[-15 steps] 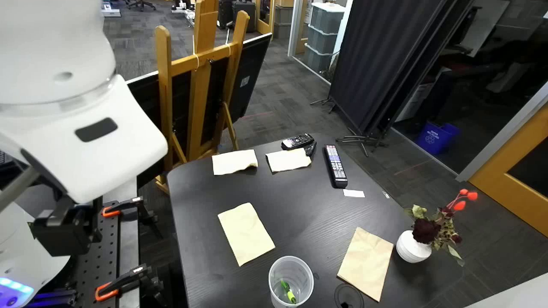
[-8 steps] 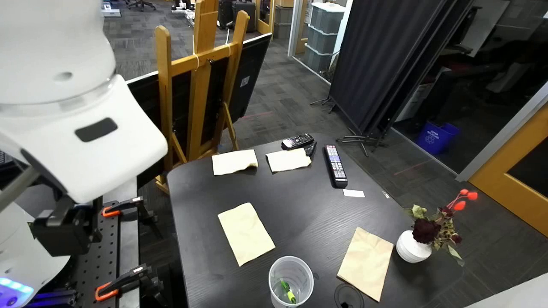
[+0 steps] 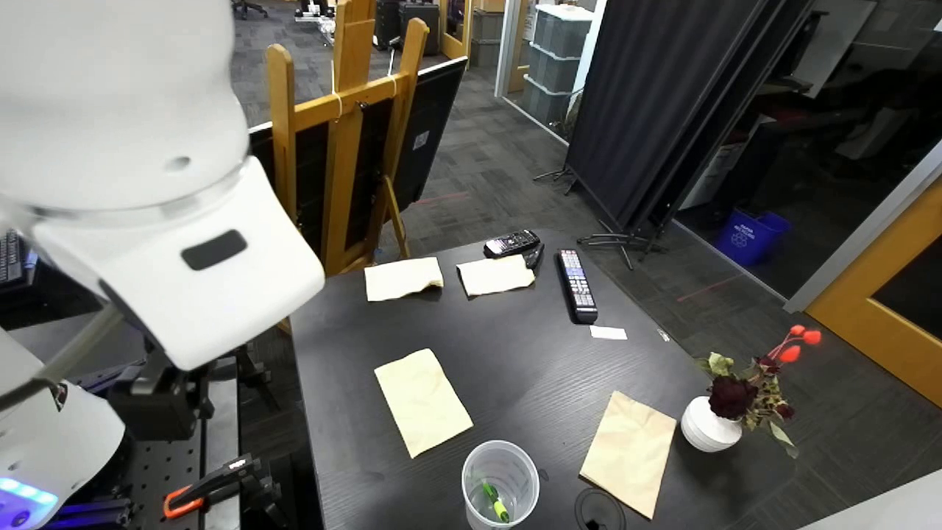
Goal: Put the pen in the cup on the table
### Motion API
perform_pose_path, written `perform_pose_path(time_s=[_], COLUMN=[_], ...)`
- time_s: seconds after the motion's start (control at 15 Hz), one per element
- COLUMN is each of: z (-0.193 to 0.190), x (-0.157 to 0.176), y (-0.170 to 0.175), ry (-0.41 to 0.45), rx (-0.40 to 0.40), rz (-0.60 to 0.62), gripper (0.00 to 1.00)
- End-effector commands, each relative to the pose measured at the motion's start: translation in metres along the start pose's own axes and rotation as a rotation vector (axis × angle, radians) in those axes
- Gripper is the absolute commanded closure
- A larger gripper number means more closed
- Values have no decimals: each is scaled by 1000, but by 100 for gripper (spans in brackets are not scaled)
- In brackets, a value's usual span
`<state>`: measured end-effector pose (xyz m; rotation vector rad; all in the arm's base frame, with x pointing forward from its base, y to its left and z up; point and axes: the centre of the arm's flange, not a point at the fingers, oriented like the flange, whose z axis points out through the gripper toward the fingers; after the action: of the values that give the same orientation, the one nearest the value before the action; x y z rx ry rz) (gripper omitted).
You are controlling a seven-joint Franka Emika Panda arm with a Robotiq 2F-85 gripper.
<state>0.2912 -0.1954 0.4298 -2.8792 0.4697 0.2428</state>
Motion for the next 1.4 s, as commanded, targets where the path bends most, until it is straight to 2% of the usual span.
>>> perform_pose_path(time_s=[0.0,0.33,0.73,0.93,1.33], z=[14,30,54,68,89], x=[31,63,91,104,123], y=[-7,-16,-18,-16,-6], ry=[47,210,385,440,486], rx=[-4,-61,-89,-99,-161], rz=[118,314,564,671,859], gripper=[0,0,0,0,0])
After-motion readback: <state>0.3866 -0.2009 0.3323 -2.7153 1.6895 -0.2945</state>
